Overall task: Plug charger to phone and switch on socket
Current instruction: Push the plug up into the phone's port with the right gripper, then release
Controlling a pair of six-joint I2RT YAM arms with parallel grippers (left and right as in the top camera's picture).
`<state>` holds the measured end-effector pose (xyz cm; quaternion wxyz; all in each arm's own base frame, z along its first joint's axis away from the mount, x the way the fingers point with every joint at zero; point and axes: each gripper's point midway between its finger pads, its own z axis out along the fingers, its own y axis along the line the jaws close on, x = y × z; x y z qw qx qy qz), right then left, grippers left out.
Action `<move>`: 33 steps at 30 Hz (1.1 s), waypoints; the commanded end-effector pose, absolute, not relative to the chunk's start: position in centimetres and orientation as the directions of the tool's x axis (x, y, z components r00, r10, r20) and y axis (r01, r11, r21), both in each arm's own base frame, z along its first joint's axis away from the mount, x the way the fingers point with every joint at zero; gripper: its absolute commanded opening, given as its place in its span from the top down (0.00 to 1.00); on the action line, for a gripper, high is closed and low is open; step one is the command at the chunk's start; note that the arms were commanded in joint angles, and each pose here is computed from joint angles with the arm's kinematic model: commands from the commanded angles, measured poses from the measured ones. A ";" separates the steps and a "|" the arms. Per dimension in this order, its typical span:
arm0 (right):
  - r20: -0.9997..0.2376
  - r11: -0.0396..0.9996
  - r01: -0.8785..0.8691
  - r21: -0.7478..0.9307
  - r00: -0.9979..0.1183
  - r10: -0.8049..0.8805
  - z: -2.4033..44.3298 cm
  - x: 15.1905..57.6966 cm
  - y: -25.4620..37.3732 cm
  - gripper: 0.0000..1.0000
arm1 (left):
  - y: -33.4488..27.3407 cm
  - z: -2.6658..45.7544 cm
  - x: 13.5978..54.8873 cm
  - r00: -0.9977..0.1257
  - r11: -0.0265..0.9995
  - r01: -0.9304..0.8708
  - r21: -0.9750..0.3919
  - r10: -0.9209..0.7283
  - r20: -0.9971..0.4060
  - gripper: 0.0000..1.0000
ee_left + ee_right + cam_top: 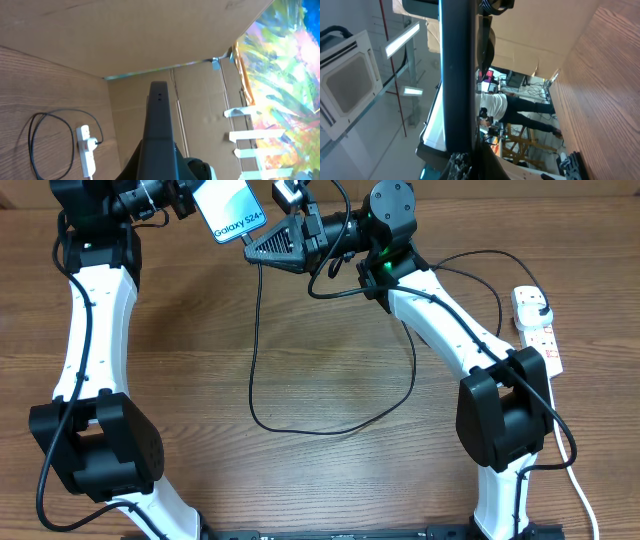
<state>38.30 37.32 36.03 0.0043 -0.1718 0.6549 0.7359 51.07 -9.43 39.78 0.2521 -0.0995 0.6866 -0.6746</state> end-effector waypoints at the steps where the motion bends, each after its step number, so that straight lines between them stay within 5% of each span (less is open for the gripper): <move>1: -0.274 -0.168 -0.262 0.950 -0.960 -0.051 38.6 40.9 36.4 0.96 | -12.1 41.2 46.6 -0.919 0.057 0.302 -0.952 -0.249 -0.306 0.96; 30: -0.296 -0.165 -0.282 0.945 -0.953 -0.064 38.4 40.7 36.4 0.96 | -11.8 41.2 46.6 -0.909 0.065 0.327 -0.943 -0.252 -0.333 0.96; 32: -0.301 -0.164 -0.286 0.944 -0.951 -0.074 38.4 40.5 36.4 0.71 | -11.4 41.2 46.8 -0.904 0.070 0.328 -0.942 -0.265 -0.334 0.96; 33: -0.305 -0.165 -0.290 0.943 -0.949 -0.076 38.4 40.5 36.4 0.47 | -11.1 41.2 47.0 -0.902 0.072 0.328 -0.942 -0.273 -0.335 0.96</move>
